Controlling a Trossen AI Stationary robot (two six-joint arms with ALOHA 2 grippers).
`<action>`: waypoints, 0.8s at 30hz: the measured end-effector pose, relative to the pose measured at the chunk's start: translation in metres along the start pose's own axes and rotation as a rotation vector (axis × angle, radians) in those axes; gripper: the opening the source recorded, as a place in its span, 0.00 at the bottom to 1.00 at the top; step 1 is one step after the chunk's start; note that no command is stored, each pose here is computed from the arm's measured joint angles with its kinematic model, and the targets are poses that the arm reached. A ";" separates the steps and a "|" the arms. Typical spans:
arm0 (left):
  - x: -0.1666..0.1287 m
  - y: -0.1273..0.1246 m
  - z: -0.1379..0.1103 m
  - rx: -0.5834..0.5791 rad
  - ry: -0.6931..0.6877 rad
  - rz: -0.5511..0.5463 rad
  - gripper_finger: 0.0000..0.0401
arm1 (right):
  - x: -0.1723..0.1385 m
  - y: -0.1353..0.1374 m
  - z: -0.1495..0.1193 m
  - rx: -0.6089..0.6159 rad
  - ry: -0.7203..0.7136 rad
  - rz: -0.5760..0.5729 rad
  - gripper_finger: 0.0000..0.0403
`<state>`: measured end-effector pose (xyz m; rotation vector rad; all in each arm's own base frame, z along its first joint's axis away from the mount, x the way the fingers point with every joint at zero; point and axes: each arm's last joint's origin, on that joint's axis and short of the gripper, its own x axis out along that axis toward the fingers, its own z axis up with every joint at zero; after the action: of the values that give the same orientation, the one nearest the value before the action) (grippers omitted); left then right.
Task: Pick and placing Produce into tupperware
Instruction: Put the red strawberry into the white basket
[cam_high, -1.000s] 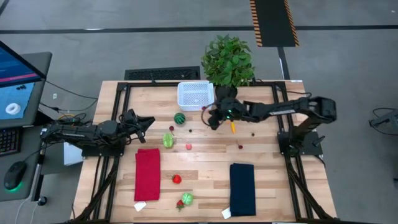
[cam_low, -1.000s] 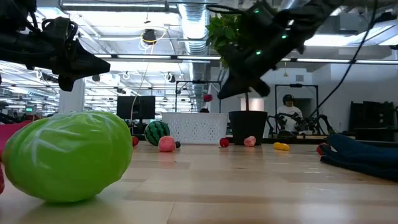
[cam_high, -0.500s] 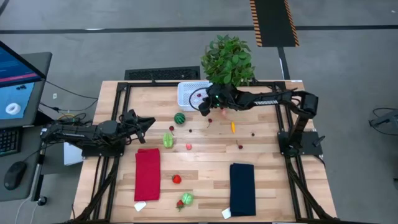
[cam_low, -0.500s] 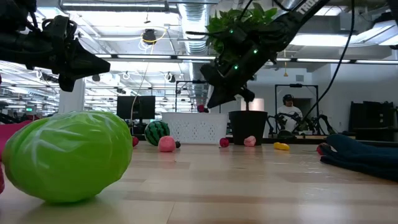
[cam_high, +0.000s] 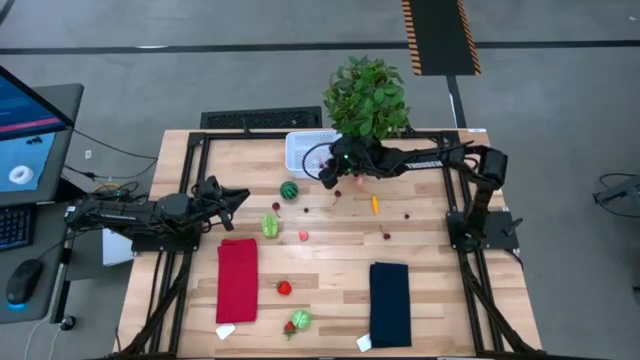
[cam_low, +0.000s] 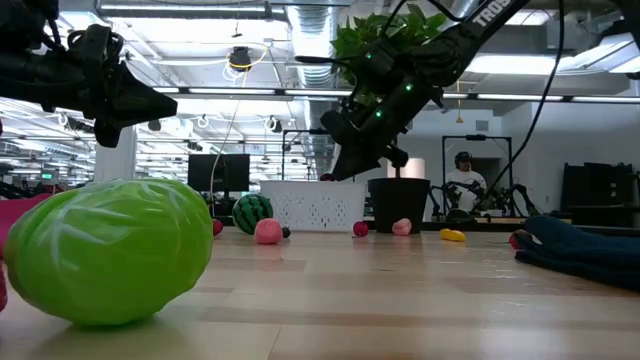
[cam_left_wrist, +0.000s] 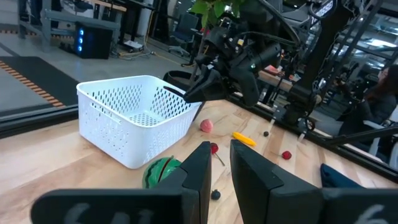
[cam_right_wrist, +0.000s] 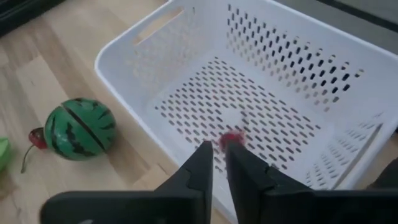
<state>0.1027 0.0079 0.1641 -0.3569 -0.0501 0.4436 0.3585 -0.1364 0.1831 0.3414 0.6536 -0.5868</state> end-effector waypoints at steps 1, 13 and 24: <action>0.000 0.000 0.000 0.000 0.000 0.000 0.12 | 0.000 0.000 0.000 0.000 -0.002 0.001 0.20; 0.000 0.000 0.000 0.004 0.000 0.001 0.12 | -0.032 0.049 0.002 -0.176 -0.101 0.100 0.25; 0.000 0.000 0.000 0.009 0.000 0.000 0.12 | -0.107 0.120 -0.034 -0.462 -0.085 0.056 0.20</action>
<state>0.1027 0.0079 0.1640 -0.3484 -0.0481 0.4442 0.3466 0.0167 0.2419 -0.0963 0.6742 -0.3791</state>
